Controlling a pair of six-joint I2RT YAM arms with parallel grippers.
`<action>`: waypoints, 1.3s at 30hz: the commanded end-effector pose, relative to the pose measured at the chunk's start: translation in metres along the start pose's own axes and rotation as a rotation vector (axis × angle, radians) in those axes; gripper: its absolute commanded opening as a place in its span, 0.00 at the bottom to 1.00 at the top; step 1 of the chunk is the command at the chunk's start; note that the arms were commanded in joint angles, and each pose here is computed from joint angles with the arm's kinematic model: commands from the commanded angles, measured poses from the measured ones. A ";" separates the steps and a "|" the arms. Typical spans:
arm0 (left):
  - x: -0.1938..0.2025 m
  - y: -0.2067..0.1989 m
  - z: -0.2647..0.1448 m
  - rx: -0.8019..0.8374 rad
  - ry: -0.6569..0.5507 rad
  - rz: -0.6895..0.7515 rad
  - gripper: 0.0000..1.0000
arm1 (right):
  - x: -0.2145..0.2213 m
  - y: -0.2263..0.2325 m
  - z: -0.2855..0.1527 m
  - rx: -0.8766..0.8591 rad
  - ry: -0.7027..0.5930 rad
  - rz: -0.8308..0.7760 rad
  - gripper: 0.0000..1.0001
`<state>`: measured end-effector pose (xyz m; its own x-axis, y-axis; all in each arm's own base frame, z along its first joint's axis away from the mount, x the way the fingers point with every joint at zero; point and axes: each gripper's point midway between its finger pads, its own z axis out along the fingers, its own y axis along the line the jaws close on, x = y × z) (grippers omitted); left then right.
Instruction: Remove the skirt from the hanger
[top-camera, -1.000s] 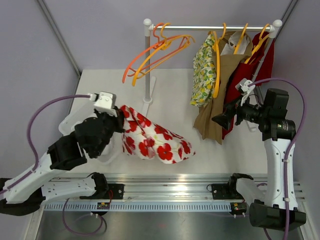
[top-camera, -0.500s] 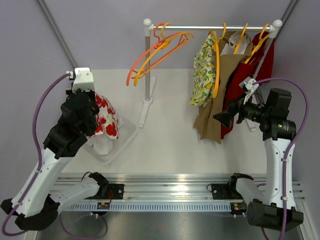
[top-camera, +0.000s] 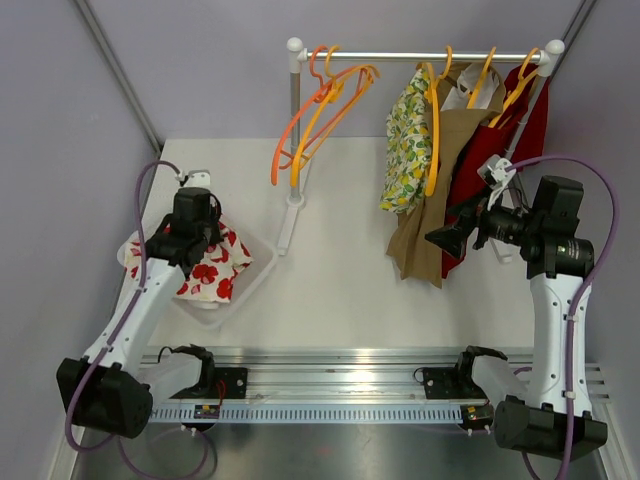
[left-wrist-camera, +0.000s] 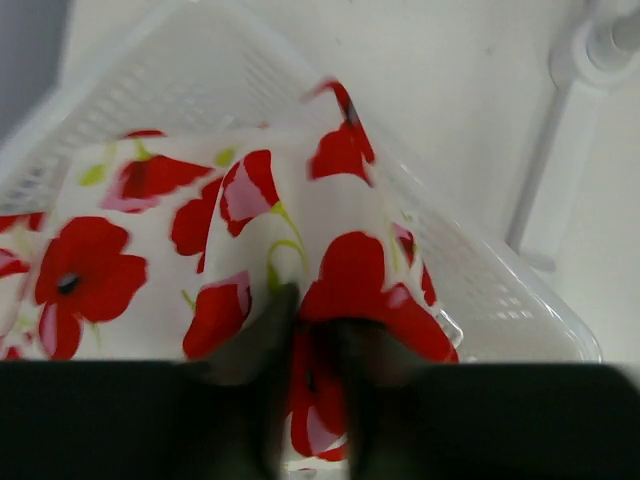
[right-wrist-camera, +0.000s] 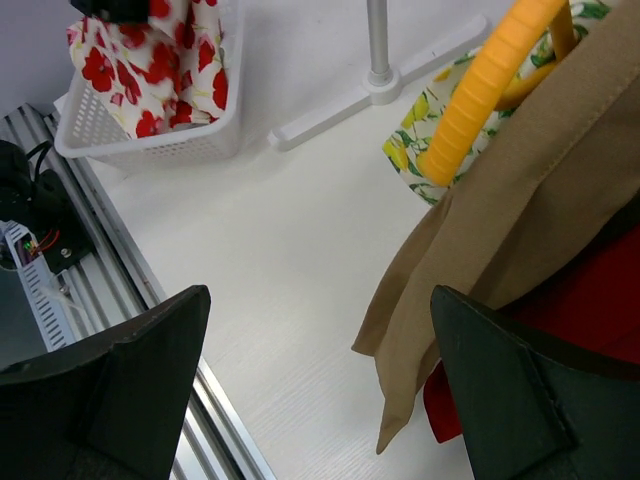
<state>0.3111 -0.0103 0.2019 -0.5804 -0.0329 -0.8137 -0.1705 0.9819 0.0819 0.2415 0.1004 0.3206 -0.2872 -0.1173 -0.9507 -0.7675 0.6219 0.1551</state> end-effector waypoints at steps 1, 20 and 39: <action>0.021 -0.048 0.020 0.250 0.104 -0.179 0.41 | -0.025 0.017 -0.005 -0.086 -0.047 -0.047 0.99; -0.024 -0.014 -0.081 0.348 -0.332 -0.238 0.99 | -0.168 -0.029 0.057 0.220 -0.049 0.046 1.00; -0.019 -0.027 -0.110 0.473 -0.374 -0.289 0.99 | -0.146 -0.121 0.075 0.696 -0.071 0.283 0.80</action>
<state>0.2401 -0.0446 0.2546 -0.2804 -0.2930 -0.9141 0.0616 0.9448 -0.3217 0.4035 0.0962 0.4173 -0.3854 0.1293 -0.9136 -0.1393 0.9706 0.1961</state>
